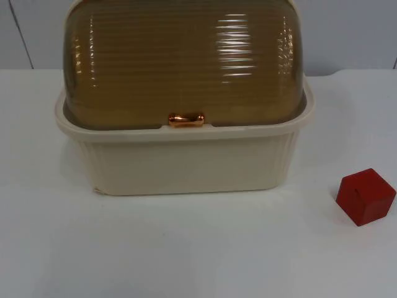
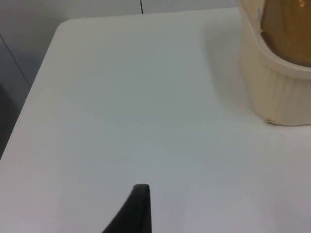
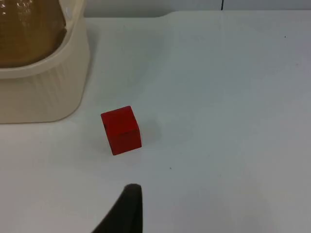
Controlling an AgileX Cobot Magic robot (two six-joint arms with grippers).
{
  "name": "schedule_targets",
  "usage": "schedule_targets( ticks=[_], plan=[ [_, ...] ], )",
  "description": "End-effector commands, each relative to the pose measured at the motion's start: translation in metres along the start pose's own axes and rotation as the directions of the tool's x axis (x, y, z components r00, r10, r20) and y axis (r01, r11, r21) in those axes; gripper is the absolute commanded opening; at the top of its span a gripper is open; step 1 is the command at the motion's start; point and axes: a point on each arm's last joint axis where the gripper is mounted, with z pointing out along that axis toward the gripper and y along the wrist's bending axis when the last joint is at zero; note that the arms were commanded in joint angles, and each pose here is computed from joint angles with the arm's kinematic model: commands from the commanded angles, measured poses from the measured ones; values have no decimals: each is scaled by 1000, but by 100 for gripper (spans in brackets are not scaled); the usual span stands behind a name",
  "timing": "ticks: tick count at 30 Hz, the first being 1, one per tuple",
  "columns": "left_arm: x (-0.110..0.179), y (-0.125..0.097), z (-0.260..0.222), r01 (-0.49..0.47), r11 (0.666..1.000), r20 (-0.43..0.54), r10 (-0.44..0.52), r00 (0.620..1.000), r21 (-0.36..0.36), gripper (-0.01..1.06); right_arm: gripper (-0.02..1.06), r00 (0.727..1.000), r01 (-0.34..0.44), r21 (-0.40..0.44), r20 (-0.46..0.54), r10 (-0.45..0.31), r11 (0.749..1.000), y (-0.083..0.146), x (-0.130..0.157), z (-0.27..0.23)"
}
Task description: Open the box lid with the left hand, place the block into the box with the right hand, then close the box lid with the left hand.
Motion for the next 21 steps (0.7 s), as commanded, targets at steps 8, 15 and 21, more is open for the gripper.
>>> schedule_targets(
  ticks=[8,15,21],
  plan=[
    [-36,0,-7,17,1000,11,-17,1000,18,104,105,1000,-3,-5,25,3,1000,1,-38,1],
    [-75,1,11,17,1000,-56,-15,998,19,103,105,1000,1,-4,8,-1,1000,1,-93,25],
    [-106,1,44,17,1000,-116,-14,993,20,101,105,996,14,-5,-86,-14,1000,1,-130,66]
  ],
)
